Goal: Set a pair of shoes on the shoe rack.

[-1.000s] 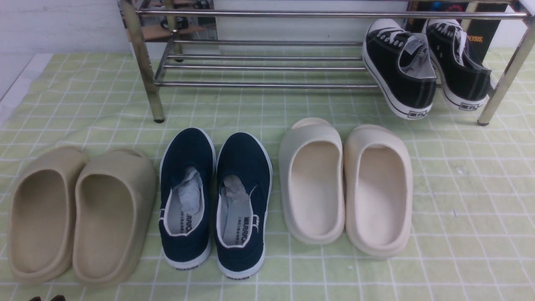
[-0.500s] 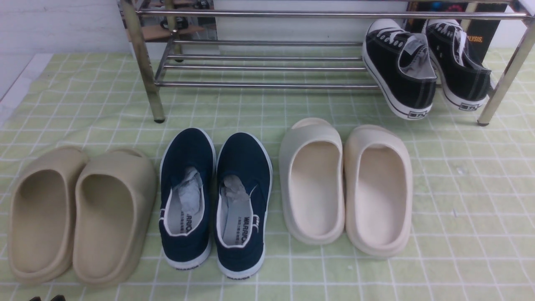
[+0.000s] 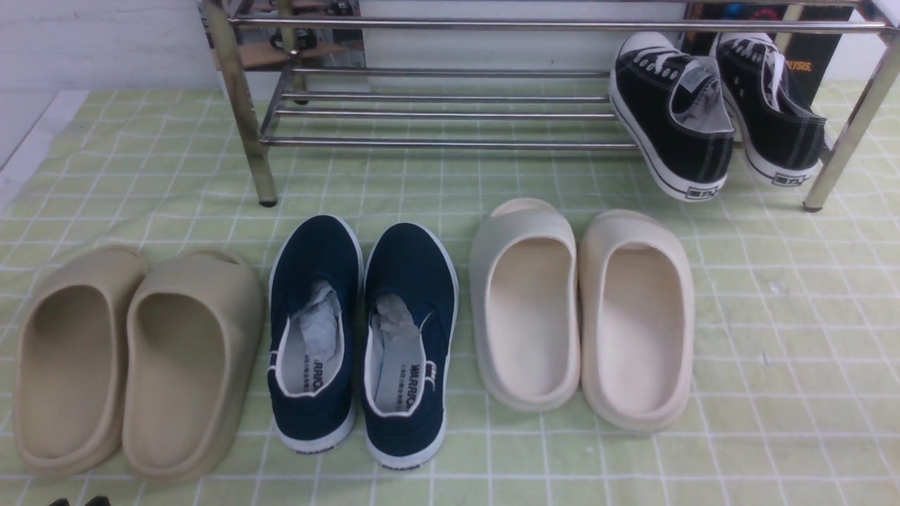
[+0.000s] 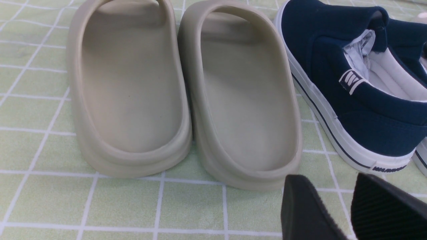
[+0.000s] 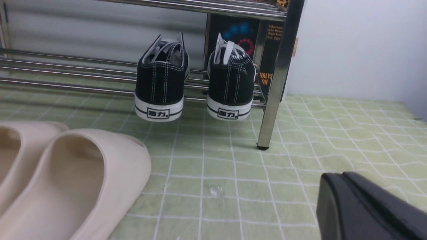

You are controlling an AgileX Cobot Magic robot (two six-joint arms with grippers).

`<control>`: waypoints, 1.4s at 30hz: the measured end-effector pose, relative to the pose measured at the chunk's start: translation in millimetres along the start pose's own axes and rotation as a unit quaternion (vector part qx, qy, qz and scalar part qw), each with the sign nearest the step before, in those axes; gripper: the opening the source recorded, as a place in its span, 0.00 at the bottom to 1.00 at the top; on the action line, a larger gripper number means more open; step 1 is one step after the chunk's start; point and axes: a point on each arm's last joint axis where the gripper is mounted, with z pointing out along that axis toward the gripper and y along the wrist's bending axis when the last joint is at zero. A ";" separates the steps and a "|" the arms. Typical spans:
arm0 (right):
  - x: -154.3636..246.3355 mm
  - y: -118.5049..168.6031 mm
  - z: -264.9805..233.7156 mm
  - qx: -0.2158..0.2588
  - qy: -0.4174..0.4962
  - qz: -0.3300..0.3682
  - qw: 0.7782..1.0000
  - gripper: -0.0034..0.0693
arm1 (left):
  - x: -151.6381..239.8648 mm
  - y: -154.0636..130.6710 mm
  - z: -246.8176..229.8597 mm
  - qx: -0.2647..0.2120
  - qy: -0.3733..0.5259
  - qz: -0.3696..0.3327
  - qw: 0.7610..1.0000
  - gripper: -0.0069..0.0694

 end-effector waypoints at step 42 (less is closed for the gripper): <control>25.6 2.2 -22.7 -0.011 0.048 0.017 0.999 0.07 | 0.0 0.0 -0.1 0.000 -0.001 0.000 1.000 0.40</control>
